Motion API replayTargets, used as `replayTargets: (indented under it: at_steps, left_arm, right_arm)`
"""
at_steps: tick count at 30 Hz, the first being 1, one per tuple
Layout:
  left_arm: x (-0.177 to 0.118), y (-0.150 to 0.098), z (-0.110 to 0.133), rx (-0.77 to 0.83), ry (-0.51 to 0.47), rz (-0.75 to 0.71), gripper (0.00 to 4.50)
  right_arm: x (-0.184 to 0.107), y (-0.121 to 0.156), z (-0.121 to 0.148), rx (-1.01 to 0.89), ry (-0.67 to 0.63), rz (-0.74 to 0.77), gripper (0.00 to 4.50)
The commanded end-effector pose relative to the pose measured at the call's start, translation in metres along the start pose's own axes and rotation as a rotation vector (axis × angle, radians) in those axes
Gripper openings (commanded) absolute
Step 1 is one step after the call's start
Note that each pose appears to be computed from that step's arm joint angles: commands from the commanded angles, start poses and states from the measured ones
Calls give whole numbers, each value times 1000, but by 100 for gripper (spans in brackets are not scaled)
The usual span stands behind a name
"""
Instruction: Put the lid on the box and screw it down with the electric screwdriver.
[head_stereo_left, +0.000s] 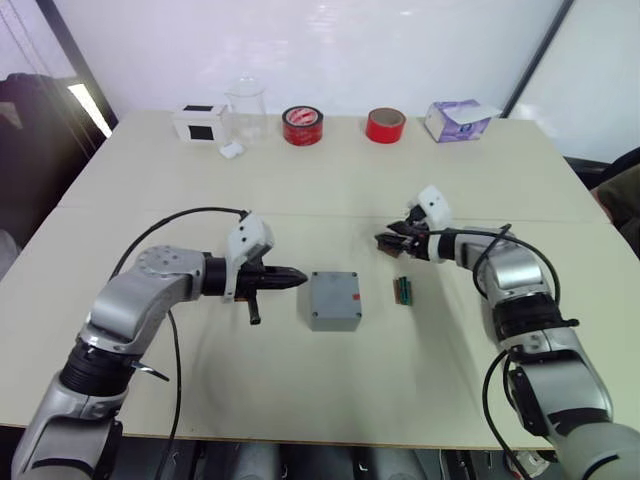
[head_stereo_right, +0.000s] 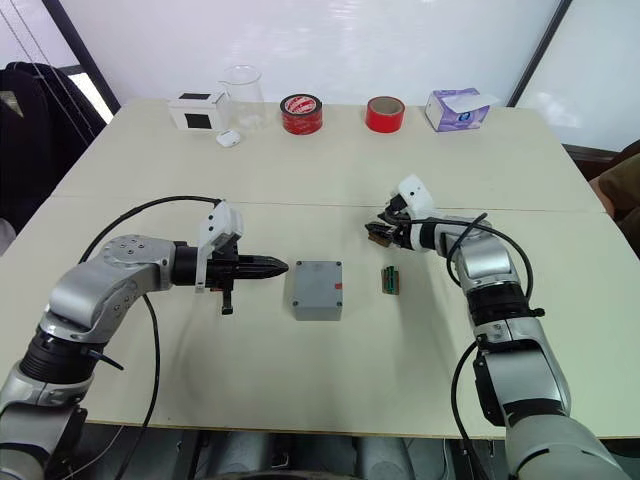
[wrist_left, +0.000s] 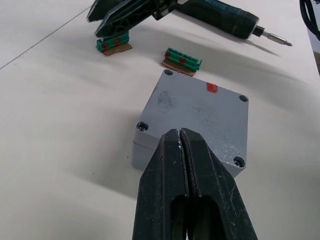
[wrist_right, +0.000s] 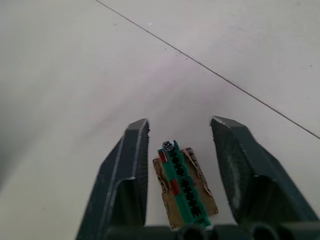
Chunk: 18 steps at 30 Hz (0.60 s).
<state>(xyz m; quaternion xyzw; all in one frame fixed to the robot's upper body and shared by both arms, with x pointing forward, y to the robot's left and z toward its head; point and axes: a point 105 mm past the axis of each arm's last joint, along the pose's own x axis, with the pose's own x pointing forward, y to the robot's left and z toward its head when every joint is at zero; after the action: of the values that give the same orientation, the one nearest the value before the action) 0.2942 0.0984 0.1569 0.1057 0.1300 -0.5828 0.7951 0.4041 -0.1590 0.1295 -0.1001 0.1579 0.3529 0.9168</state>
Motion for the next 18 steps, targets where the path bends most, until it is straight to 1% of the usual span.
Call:
replayTargets:
  at_steps: [1, 14, 16, 18]
  left_arm:
    - [-1, -1, 8, 38, -20, 0, 0]
    - [-3, -2, 8, 39, -15, -6, 0]
    - [-3, -2, 8, 40, -15, -5, 0]
    - [-4, -1, 9, 40, -14, -5, 0]
  right_arm:
    - [-7, -1, 13, -31, -38, -2, 192]
    - [-4, 2, 5, -21, -20, 5, 192]
    - [-3, 3, 5, -24, -16, 10, 143]
    - [-3, 4, 5, -26, -15, 13, 143]
